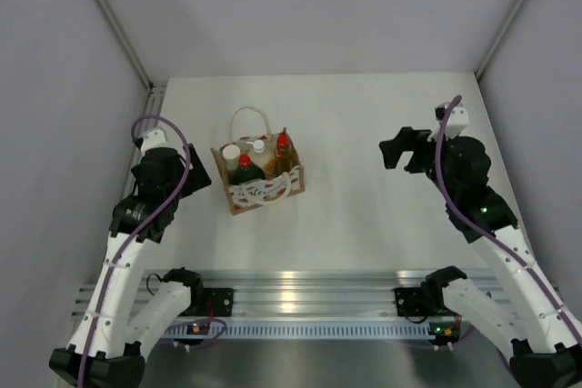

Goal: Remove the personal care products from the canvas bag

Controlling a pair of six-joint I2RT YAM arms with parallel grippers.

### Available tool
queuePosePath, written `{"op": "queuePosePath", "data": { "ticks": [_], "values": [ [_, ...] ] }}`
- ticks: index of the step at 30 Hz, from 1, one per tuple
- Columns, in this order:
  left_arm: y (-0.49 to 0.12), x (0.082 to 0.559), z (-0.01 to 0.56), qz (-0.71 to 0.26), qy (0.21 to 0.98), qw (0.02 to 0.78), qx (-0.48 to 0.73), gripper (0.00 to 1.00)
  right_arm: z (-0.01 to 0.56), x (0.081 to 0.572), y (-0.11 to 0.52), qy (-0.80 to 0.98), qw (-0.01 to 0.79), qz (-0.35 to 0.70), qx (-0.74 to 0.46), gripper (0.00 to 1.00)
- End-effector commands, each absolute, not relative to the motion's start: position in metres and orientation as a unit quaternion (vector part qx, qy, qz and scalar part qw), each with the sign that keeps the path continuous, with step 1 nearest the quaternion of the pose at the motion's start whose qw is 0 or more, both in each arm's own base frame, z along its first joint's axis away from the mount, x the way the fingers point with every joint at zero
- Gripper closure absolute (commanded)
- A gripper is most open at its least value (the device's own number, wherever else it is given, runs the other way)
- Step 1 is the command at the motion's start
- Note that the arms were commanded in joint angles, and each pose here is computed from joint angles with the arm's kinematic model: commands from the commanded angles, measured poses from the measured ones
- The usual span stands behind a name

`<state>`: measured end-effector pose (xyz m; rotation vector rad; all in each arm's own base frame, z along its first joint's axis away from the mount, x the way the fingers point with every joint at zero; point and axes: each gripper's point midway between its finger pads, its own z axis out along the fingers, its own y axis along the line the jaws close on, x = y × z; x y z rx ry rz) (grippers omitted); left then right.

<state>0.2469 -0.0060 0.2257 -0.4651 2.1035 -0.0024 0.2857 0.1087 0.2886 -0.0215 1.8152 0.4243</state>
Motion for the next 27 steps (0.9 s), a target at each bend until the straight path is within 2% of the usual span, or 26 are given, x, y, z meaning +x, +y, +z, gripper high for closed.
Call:
{"op": "queuePosePath", "data": {
  "ticks": [1, 5, 10, 15, 17, 21, 27],
  "values": [
    [-0.003, 0.253, 0.236, -0.005, 0.844, 0.496, -0.203, 0.02, 0.326, 0.292, 0.107, 0.737, 0.645, 0.201, 0.005, 0.0],
    [-0.003, 0.253, 0.235, -0.004, 0.845, 0.495, -0.202, 0.02, 0.339, 0.291, 0.113, 0.71, 0.667, 0.223, -0.002, 0.01],
    [-0.007, 0.254, 0.232, -0.011, 0.85, 0.489, -0.198, 0.02, 0.349, 0.294, 0.144, 0.696, 0.657, 0.284, -0.055, 0.01],
    [-0.013, 0.257, 0.226, -0.019, 0.858, 0.477, -0.191, 0.02, 0.338, 0.301, 0.206, 0.71, 0.6, 0.336, -0.153, 0.01],
    [-0.019, 0.259, 0.22, -0.029, 0.866, 0.465, -0.183, 0.02, 0.332, 0.316, 0.223, 0.728, 0.593, 0.304, -0.164, 0.0],
    [-0.041, 0.264, 0.206, -0.071, 0.886, 0.434, -0.146, 0.02, 0.324, 0.314, 0.275, 0.738, 0.585, 0.271, -0.197, 0.01],
    [-0.083, 0.265, 0.183, -0.162, 0.912, 0.36, -0.115, 0.02, 0.309, 0.326, 0.33, 0.747, 0.582, 0.226, -0.229, 0.1]
  ]
}}
